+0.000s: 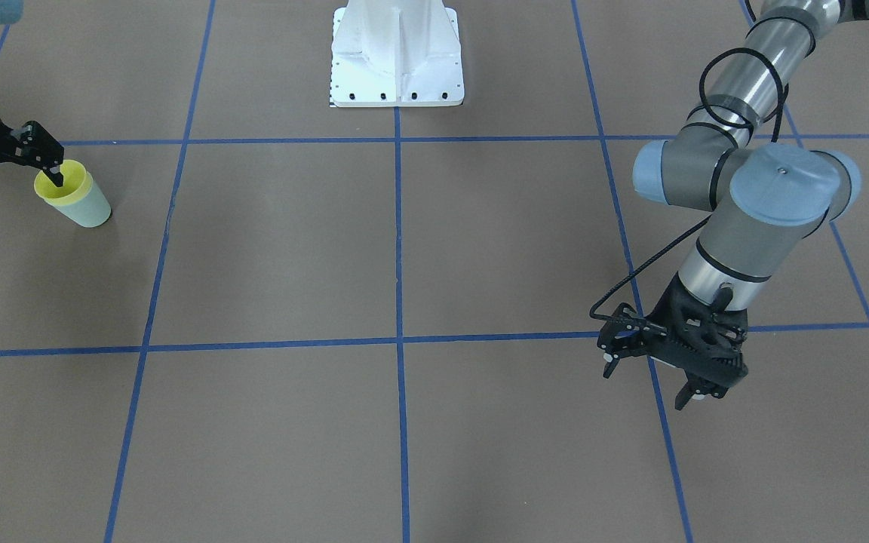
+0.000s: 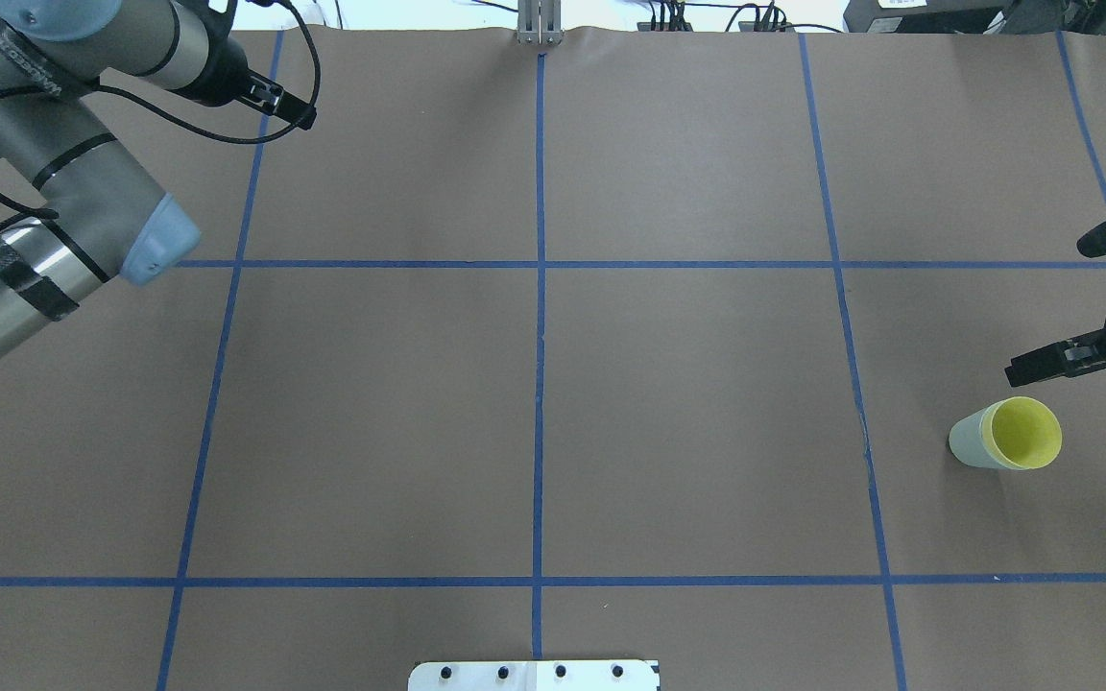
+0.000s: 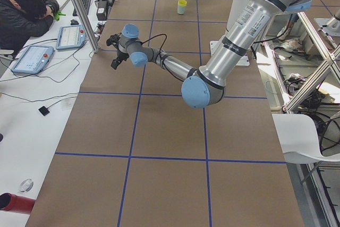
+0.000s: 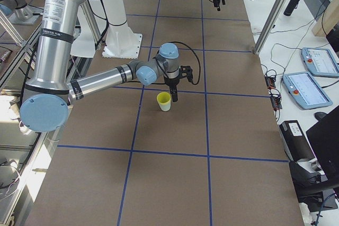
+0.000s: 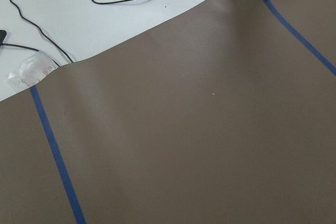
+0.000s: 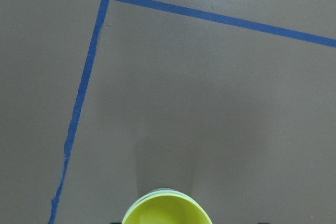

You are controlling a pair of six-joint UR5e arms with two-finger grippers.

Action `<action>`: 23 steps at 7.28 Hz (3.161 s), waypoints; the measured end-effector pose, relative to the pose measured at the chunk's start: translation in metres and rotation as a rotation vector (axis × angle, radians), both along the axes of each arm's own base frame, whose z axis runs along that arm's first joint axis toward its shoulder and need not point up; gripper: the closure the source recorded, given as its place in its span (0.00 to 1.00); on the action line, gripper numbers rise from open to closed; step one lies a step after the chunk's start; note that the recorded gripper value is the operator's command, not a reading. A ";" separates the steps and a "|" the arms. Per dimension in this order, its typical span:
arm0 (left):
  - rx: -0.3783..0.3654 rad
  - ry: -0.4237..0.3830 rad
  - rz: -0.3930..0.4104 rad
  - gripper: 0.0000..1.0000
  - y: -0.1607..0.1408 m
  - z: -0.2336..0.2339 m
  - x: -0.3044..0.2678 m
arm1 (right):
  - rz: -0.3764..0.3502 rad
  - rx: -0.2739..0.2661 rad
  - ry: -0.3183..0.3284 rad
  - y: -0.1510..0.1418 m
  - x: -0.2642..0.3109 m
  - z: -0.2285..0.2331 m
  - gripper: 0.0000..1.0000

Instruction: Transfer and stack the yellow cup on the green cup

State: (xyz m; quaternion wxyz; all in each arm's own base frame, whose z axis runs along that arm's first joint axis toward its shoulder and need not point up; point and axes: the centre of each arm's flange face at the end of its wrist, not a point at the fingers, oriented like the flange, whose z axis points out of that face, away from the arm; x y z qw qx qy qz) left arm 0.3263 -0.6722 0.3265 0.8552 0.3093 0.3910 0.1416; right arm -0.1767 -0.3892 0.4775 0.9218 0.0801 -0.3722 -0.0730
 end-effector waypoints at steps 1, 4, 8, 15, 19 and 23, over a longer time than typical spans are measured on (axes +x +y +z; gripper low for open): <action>-0.003 -0.003 0.016 0.00 -0.012 0.009 -0.024 | 0.009 -0.009 -0.012 -0.003 0.006 0.000 0.00; -0.033 -0.062 0.088 0.00 -0.064 0.081 -0.143 | 0.084 -0.025 -0.026 -0.029 0.043 0.010 0.00; -0.220 -0.141 0.081 0.00 -0.062 0.192 -0.291 | 0.236 -0.082 -0.077 -0.061 0.136 0.044 0.00; -0.207 -0.101 -0.039 0.00 0.118 0.387 -0.351 | 0.298 -0.129 -0.078 -0.077 0.204 0.104 0.00; -0.252 -0.081 -0.055 0.00 0.172 0.317 -0.370 | 0.200 -0.094 -0.031 -0.073 0.224 0.159 0.00; -0.386 -0.131 -0.006 0.00 0.221 0.266 -0.394 | 0.187 -0.144 -0.089 -0.068 0.231 0.164 0.00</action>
